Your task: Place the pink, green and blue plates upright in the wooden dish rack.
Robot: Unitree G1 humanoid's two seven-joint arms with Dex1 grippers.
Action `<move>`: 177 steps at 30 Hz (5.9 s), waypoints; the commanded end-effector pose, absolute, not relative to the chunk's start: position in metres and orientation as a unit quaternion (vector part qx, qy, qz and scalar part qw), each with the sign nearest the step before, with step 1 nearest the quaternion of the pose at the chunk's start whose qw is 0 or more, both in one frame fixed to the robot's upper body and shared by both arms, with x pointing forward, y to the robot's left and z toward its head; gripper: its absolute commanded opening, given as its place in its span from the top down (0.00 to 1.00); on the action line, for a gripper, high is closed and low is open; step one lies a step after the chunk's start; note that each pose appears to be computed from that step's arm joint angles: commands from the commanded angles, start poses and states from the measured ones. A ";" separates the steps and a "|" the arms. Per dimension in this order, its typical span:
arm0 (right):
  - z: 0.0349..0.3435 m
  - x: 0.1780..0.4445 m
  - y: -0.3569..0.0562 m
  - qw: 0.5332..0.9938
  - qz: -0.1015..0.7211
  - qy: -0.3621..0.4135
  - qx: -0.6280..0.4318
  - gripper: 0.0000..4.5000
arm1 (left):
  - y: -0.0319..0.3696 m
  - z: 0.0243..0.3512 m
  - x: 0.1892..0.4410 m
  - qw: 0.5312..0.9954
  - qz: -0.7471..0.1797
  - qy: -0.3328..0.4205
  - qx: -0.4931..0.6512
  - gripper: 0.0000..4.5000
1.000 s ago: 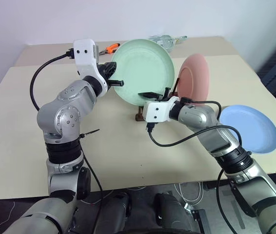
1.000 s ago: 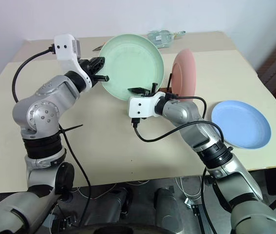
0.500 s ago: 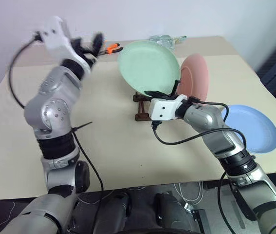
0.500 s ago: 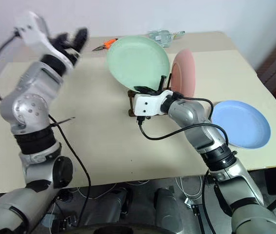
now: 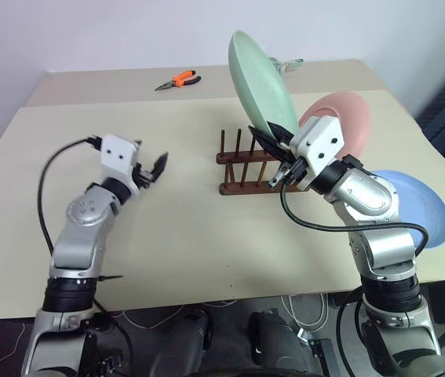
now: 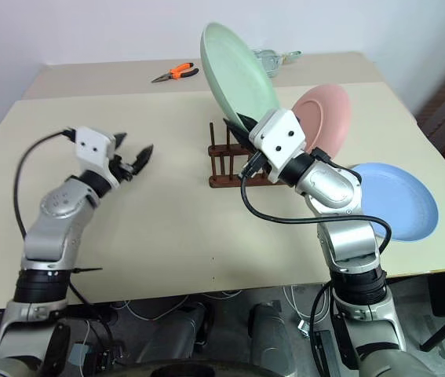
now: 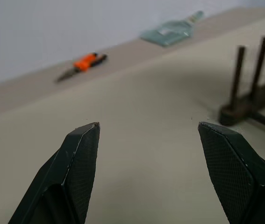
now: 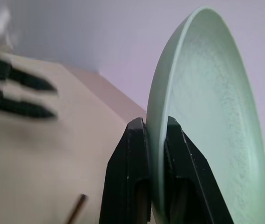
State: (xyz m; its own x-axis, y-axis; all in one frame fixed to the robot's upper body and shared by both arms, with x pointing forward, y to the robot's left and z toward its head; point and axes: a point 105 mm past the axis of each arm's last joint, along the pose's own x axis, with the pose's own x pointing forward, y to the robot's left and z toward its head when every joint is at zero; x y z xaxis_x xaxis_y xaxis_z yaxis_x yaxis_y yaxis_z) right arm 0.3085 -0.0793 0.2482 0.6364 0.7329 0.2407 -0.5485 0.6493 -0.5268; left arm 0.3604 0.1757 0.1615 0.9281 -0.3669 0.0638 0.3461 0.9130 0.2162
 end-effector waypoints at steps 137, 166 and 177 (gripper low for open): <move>0.297 0.319 -0.046 0.847 0.407 -0.096 0.328 0.99 | 0.140 0.118 0.324 0.912 -0.380 0.005 0.152 0.22; 0.273 0.338 -0.038 0.872 0.392 -0.057 0.290 0.13 | 0.138 0.118 0.320 0.913 -0.382 0.005 0.144 0.22; 0.295 0.295 -0.035 0.868 0.461 -0.176 -0.051 0.01 | 0.135 0.116 0.317 0.912 -0.384 0.006 0.140 0.22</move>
